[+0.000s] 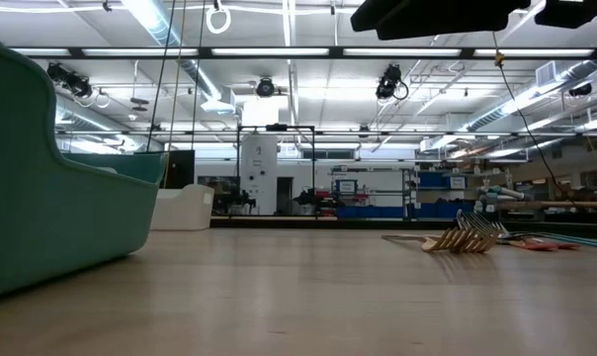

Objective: Sort silverware by color (type)
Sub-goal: Put the gold fork into the black bin

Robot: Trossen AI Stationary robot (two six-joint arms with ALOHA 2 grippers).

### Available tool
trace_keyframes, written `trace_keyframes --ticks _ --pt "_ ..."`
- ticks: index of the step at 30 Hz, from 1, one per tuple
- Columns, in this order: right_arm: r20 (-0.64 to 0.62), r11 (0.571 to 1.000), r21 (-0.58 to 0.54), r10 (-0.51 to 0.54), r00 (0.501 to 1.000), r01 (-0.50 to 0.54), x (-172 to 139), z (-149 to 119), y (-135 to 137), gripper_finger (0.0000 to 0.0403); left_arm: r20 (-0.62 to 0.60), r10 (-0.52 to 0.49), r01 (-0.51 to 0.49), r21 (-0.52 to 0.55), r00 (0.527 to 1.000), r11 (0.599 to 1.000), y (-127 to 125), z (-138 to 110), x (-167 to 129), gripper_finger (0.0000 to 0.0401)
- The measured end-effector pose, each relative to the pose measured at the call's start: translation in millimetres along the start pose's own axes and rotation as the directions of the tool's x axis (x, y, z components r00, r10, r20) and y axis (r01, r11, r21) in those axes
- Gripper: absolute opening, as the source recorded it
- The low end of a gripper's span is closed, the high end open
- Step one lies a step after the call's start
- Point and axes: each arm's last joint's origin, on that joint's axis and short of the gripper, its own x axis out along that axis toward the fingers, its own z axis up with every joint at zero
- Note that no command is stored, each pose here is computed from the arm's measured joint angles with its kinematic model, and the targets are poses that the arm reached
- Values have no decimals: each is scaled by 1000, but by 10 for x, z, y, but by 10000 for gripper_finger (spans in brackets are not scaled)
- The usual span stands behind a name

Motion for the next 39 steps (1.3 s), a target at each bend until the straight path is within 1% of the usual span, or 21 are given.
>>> trace_keyframes --ticks 2,4,9,11,13,17,20,22,24,27,30,33,36,39 --pt "-1 1000 0 -1 1000 1 1 -1 -1 167 -25 2 -2 -8 1000 1000 16 -24 0 116" --pt "0 1000 0 0 1000 0 0 0 -1 167 -19 0 0 -6 1000 1000 19 -19 0 116" --pt "-1 1000 -2 -2 1000 2 1 -1 -2 167 -23 6 -5 55 1000 998 22 -22 0 116" --pt "-1 1000 -2 -2 1000 2 0 -1 -1 167 -22 37 -35 89 999 995 30 -23 0 116" --pt "0 1000 0 -2 1000 2 0 0 -2 167 -21 90 -87 108 996 990 45 -22 -1 116" --pt "-2 1000 1 -8 1000 8 0 0 -3 167 -21 224 -220 109 974 969 85 -26 -7 116" --pt "-9 1000 10 -6 1000 6 1 -6 -2 167 -8 260 -258 104 966 961 97 -15 -37 116" --pt "-20 999 37 -2 1000 3 1 -18 4 167 17 274 -274 94 962 957 105 8 -87 116" --pt "-42 996 86 -1 999 5 6 -42 -1 167 44 294 -297 83 955 951 117 31 -162 116" --pt "-99 987 158 13 995 3 21 -114 -19 167 90 366 -371 35 926 928 148 66 -295 116" --pt "-150 982 188 24 988 5 45 -195 -68 167 140 422 -423 -24 896 906 193 106 -420 116" --pt "-198 979 202 41 979 0 69 -278 -123 167 180 430 -425 -66 885 903 230 142 -492 116" --pt "-237 976 217 78 968 -26 90 -361 -174 167 211 430 -417 -103 878 903 274 179 -514 116" --pt "-281 965 263 102 954 -26 111 -454 -242 166 231 430 -408 -138 873 902 324 208 -517 116"
